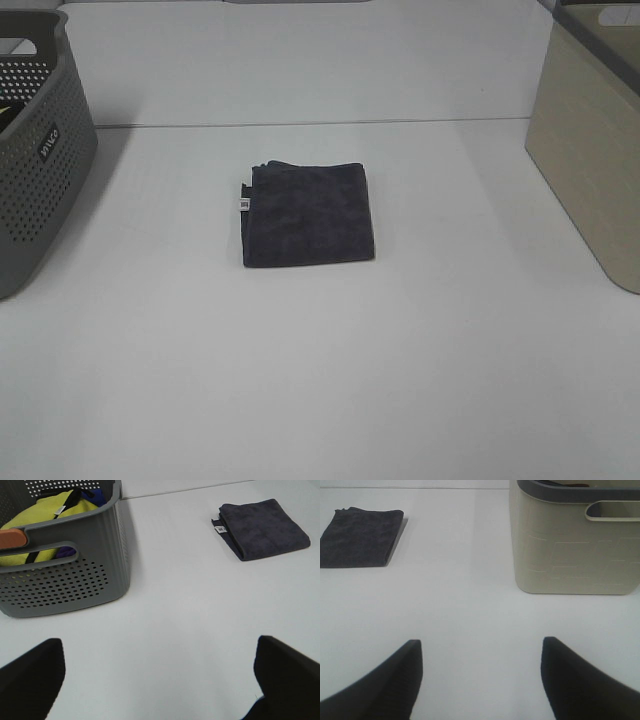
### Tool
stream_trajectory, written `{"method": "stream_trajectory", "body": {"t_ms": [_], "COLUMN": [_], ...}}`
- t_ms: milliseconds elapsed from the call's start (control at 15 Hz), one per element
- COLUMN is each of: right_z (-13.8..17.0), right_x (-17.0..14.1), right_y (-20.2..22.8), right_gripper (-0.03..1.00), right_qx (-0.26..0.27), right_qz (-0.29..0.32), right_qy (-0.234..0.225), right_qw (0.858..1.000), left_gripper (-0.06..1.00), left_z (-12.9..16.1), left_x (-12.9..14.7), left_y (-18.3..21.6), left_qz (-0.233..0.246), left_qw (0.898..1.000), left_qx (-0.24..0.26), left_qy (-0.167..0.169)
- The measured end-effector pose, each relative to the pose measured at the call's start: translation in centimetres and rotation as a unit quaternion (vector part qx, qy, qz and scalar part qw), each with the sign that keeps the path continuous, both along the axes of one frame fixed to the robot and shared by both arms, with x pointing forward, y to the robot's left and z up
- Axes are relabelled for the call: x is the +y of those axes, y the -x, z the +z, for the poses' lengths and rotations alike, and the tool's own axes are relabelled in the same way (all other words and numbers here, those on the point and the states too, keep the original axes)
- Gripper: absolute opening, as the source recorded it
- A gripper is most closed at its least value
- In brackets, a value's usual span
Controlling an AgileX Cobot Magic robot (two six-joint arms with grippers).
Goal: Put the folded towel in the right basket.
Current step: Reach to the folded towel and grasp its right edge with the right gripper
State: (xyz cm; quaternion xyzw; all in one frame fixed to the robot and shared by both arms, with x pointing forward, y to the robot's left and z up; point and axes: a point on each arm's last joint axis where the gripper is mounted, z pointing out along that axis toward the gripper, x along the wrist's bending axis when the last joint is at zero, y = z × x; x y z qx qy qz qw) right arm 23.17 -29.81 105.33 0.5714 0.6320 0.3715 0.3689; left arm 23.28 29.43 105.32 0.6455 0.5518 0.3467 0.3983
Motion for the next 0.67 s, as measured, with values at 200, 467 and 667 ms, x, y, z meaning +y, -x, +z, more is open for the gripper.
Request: {"method": "stream_trajectory", "body": {"t_ms": [200,467,667], "right_z": [0.00,0.00,0.00], "right_x": [0.00,0.00,0.00], "right_y": [0.00,0.00,0.00], "right_gripper": [0.65,0.65,0.65], "right_qx": [0.000,0.000,0.000], "right_qz": [0.000,0.000,0.000], "right_qy": [0.000,0.000,0.000], "right_qw": [1.000,1.000,1.000], "left_gripper": [0.98,0.98,0.98], "left_z": [0.00,0.00,0.00], "left_x": [0.00,0.00,0.00], "left_y": [0.00,0.00,0.00], "left_qz": [0.000,0.000,0.000], "left_qw": [1.000,1.000,1.000], "left_qx": [0.000,0.000,0.000], "left_qy": [0.000,0.000,0.000]}}
